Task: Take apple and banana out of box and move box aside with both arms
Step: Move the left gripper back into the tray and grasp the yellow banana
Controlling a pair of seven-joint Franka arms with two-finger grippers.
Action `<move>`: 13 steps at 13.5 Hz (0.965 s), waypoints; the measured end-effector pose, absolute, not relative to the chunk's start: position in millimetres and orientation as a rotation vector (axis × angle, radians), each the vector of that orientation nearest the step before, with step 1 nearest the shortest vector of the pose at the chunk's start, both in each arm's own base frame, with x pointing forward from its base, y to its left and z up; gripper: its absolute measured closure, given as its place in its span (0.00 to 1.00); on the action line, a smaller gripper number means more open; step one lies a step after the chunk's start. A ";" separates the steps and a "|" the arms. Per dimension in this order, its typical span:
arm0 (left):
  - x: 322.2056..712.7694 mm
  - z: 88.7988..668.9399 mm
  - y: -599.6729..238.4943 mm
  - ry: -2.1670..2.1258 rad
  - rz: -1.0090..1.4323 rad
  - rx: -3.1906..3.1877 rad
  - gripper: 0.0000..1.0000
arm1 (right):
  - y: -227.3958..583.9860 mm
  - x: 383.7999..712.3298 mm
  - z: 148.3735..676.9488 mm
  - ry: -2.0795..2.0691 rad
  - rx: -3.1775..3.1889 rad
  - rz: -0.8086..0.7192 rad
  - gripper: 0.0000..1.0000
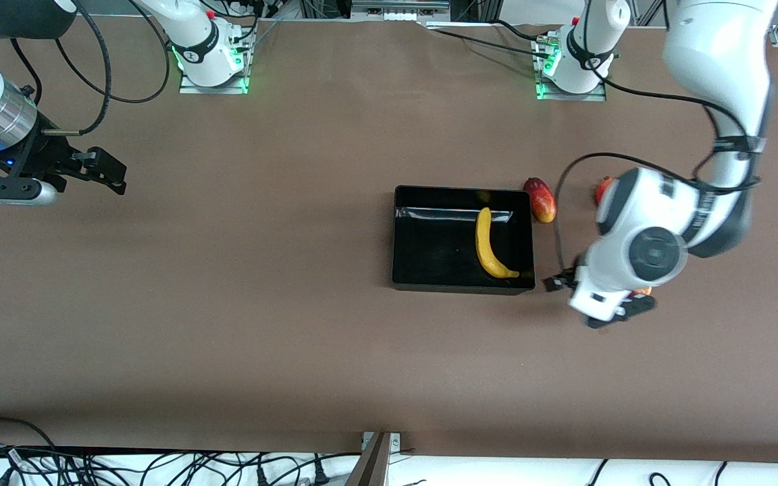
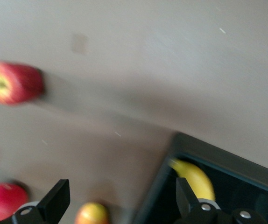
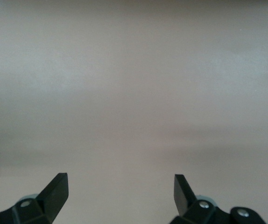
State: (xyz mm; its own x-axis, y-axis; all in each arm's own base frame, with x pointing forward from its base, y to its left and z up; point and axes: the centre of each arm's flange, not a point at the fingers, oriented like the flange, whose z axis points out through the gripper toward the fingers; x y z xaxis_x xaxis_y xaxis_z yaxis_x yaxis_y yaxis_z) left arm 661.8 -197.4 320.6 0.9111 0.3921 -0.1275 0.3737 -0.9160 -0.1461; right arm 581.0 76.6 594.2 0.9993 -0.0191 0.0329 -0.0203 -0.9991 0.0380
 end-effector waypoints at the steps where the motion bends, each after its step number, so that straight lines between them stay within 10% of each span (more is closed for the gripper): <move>1: 653.3 315.6 -223.0 -0.624 0.240 -2.942 0.00 | 76.5 581.0 594.2 -0.031 3.103 0.051 0.00; 13: 594.1 207.8 -310.5 -0.568 0.311 -3.039 0.00 | 76.1 581.1 594.3 -0.032 3.103 0.051 0.00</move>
